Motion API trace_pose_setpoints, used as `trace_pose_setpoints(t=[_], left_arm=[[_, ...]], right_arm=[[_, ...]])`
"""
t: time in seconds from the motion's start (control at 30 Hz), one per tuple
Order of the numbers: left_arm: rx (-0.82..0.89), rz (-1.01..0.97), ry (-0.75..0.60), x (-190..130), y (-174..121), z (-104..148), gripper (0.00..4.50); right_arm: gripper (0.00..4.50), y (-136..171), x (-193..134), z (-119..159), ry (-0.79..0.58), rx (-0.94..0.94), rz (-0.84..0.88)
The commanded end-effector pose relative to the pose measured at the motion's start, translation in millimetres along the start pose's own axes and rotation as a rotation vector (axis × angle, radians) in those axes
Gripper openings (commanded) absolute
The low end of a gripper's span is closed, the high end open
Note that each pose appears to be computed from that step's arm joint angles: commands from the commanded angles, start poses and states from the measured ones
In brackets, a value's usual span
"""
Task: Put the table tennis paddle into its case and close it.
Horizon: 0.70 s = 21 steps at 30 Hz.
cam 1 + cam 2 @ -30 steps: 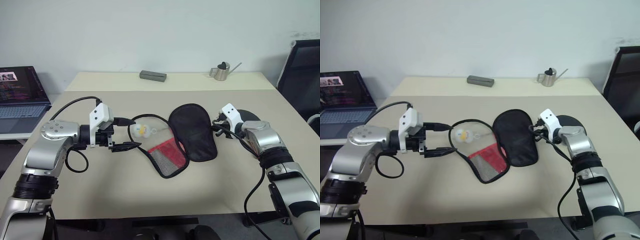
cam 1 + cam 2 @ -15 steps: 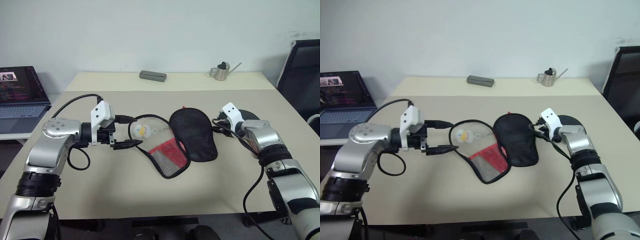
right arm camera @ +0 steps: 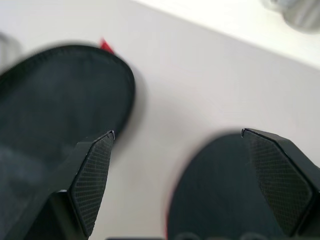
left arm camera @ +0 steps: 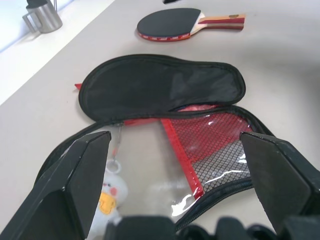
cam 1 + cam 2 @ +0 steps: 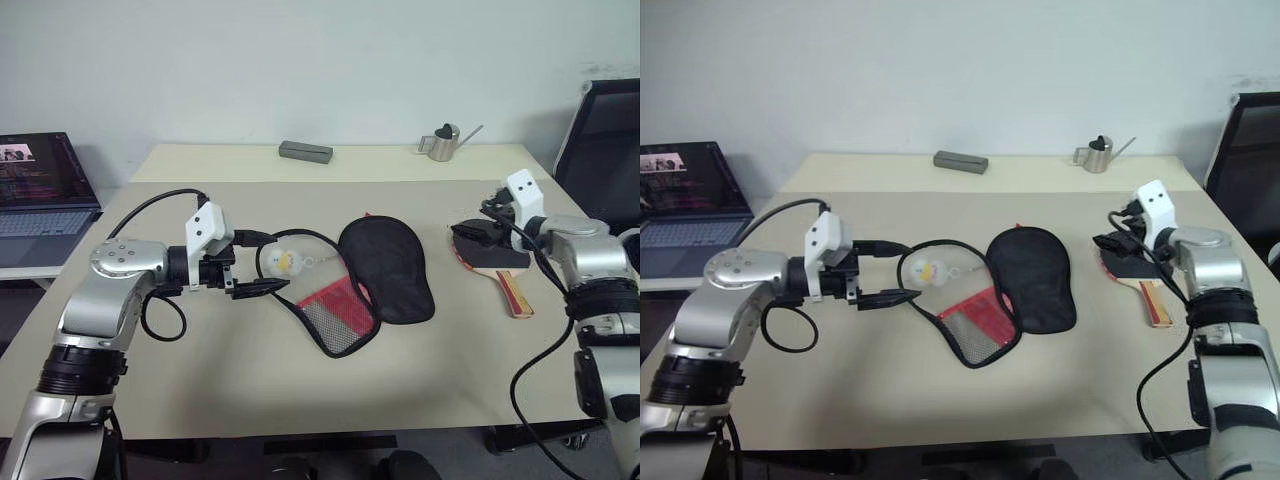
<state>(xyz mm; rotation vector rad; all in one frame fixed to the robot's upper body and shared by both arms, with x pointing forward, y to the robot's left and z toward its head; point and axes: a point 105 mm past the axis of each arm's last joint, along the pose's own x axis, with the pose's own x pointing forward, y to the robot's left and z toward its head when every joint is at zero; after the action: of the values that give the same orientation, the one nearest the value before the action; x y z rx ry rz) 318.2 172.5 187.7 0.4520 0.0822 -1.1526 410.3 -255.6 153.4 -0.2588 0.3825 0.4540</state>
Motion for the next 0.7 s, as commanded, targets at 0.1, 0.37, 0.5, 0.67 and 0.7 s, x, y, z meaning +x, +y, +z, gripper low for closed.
trace_pose_setpoints(t=[0.1, 0.37, 0.5, 0.67, 0.7], left_arm=[[0.032, -0.070, -0.046, 7, -10, 19, 4.50], [0.029, -0.118, -0.067, 12, -12, 28, 4.50], [0.037, -0.128, -0.072, 15, -10, 31, 4.50], [0.046, -0.129, -0.068, 18, -5, 30, 4.50], [0.049, -0.129, -0.067, 19, -5, 30, 4.50]], right_arm=[[4.47, -13, -28, -14, 0.014, 0.065, -0.093], [4.47, -11, -46, -53, 0.076, 0.151, -0.189], [4.47, -11, -47, -68, 0.102, 0.181, -0.219], [4.47, -20, -37, -82, 0.124, 0.193, -0.283], [4.47, -21, -35, -84, 0.129, 0.195, -0.292]])
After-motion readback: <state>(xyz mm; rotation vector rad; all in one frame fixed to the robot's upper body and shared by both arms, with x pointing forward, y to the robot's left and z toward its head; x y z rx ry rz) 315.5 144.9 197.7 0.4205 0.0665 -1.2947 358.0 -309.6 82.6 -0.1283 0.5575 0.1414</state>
